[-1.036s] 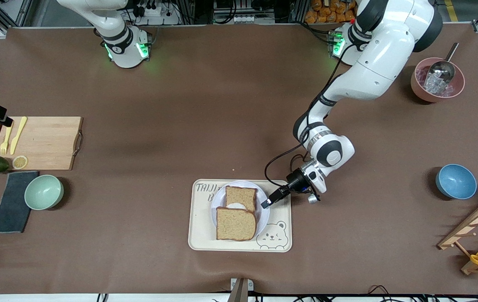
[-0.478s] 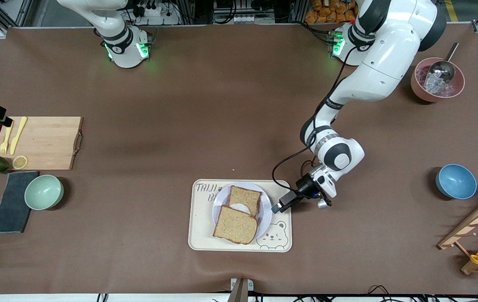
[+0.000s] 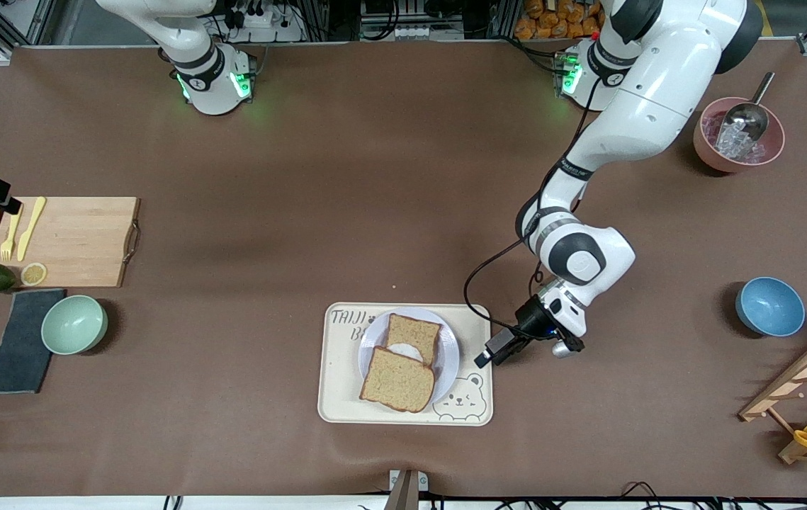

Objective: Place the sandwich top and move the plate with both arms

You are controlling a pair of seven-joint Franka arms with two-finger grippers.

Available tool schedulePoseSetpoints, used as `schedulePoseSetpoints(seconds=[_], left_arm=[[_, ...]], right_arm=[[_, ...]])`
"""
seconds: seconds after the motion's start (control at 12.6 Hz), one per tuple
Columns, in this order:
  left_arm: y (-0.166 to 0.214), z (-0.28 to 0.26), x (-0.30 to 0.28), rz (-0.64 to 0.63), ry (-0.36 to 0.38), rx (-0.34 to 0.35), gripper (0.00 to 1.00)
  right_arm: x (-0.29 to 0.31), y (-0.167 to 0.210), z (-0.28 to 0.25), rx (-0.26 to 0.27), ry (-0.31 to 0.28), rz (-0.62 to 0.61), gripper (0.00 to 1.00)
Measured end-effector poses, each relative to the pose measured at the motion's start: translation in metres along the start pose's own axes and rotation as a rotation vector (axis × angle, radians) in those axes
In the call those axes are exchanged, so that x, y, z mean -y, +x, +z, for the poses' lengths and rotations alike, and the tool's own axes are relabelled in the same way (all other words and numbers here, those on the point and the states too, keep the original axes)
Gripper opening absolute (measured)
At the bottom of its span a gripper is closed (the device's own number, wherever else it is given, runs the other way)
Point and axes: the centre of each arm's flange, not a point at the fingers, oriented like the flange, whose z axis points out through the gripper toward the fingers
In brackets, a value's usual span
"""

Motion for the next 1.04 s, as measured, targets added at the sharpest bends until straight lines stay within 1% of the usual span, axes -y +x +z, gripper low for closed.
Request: schedulePoseSetpoints(seconds=[0.32,0.48,0.72,0.8,1.04], left_arm=[[0.016,-0.031,-0.005,0.085,0.064,-0.017,1.00],[0.035,-0.056,0.001,0.142,0.101,-0.025,1.00],[0.073,-0.089,0.025,0.238,0.169,-0.032,1.00],[0.083,-0.097,0.035,0.274,0.194,-0.026,1.00],[0.097,-0.117,0.054,0.393,0.272,0.013,1.00]], right_arm=[[0.000,0.000,0.000,0.000,0.005,0.001,1.00],[0.000,0.000,0.000,0.000,0.006,0.002,1.00],[-0.001,0.000,0.001,0.001,0.007,0.002,1.00],[-0.001,0.000,0.001,0.001,0.007,0.003,1.00],[-0.001,0.000,0.001,0.001,0.008,0.003,1.00]])
